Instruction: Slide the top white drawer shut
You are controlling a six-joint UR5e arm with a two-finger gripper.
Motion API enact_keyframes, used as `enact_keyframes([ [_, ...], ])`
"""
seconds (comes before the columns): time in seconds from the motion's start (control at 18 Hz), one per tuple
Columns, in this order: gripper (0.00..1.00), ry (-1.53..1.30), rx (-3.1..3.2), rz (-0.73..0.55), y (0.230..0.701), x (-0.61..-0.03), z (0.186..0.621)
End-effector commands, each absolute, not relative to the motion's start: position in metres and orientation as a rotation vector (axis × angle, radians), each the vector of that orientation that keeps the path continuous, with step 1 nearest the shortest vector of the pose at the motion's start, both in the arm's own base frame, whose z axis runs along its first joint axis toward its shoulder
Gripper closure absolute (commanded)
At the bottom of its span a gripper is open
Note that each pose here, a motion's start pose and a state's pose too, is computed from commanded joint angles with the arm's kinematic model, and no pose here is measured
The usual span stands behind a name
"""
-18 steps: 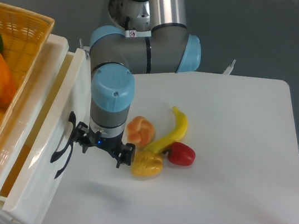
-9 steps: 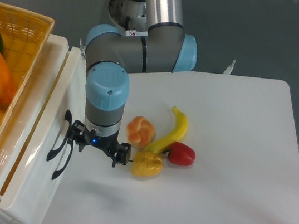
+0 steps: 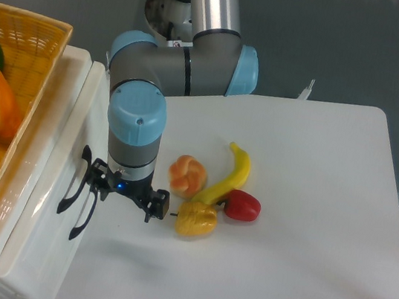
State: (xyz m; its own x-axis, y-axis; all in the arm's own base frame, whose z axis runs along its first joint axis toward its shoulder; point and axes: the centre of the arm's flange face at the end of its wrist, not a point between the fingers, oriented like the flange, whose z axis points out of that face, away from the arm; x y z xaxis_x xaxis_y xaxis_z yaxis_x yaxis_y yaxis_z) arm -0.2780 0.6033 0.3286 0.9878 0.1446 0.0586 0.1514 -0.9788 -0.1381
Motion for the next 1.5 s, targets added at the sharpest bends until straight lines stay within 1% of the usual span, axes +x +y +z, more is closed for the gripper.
enact_keyframes([
  [0.39,0.0,-0.223,-2.984,-0.06,0.601,-0.282,0.334],
  [0.56,0.0,-0.213,-2.98,-0.042,0.592,-0.303,0.337],
  [0.67,0.0,-0.169,-2.99,-0.008,0.585,-0.318,0.339],
  [1.11,0.0,0.234,-2.999,0.219,0.533,-0.388,0.385],
  [1.33,0.0,0.465,-3.083,0.422,0.504,-0.413,0.409],
  [1.39,0.0,0.494,-3.094,0.444,0.496,-0.418,0.413],
  [1.5,0.0,0.519,-3.102,0.439,0.478,-0.434,0.414],
])
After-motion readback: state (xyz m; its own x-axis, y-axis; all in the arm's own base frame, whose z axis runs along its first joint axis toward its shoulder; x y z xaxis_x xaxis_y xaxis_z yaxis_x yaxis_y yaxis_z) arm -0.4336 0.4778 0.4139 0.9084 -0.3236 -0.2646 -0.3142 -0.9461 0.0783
